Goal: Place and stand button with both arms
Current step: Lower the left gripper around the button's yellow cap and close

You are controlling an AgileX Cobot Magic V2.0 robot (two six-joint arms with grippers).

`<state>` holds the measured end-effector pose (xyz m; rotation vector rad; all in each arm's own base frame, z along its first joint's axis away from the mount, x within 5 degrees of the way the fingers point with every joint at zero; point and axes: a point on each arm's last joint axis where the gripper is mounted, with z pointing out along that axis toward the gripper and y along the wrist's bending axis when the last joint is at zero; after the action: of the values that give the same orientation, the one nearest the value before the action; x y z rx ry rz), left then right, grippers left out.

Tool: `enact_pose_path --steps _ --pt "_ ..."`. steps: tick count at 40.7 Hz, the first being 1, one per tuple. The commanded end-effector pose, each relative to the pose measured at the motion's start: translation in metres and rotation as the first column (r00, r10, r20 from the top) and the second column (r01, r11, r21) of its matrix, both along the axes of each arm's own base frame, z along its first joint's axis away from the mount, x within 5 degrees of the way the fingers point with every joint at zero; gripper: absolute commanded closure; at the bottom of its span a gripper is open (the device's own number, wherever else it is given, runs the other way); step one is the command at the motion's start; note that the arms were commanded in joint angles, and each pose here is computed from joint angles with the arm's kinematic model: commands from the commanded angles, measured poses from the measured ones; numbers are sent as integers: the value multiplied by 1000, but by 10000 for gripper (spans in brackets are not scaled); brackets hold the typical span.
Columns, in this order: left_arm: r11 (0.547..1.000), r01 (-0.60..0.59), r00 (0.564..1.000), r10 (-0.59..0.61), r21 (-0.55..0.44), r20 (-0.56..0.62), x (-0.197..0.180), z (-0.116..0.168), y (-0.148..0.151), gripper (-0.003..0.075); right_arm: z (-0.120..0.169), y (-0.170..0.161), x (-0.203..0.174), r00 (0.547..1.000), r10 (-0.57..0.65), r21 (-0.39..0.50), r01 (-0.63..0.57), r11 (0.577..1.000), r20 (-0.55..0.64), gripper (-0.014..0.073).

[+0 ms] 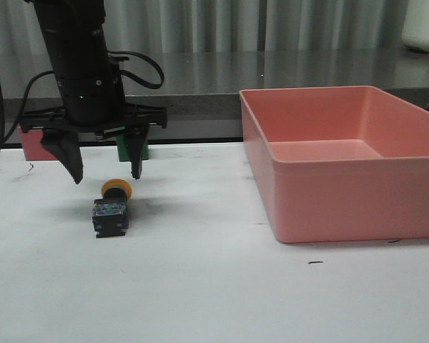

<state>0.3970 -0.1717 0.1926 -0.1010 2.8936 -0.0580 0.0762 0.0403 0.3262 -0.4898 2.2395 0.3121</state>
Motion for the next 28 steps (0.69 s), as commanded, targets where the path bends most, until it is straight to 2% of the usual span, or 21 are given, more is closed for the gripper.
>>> enact_pose_path --steps 1,10,18,28 --pt "999 -6 998 9 -42 65 1 25 -4 205 11 1 3 997 -9 29 7 1000 72 54" --pt "999 -4 999 6 -38 44 5 8 -8 205 11 1 3 997 -9 29 7 1000 72 54" --pt "999 -3 998 6 -47 57 7 7 -9 206 11 1 3 997 -9 29 7 1000 72 54" --pt "998 -16 1000 17 -56 13 6 -4 -11 274 11 1 3 997 -9 29 7 1000 72 54"
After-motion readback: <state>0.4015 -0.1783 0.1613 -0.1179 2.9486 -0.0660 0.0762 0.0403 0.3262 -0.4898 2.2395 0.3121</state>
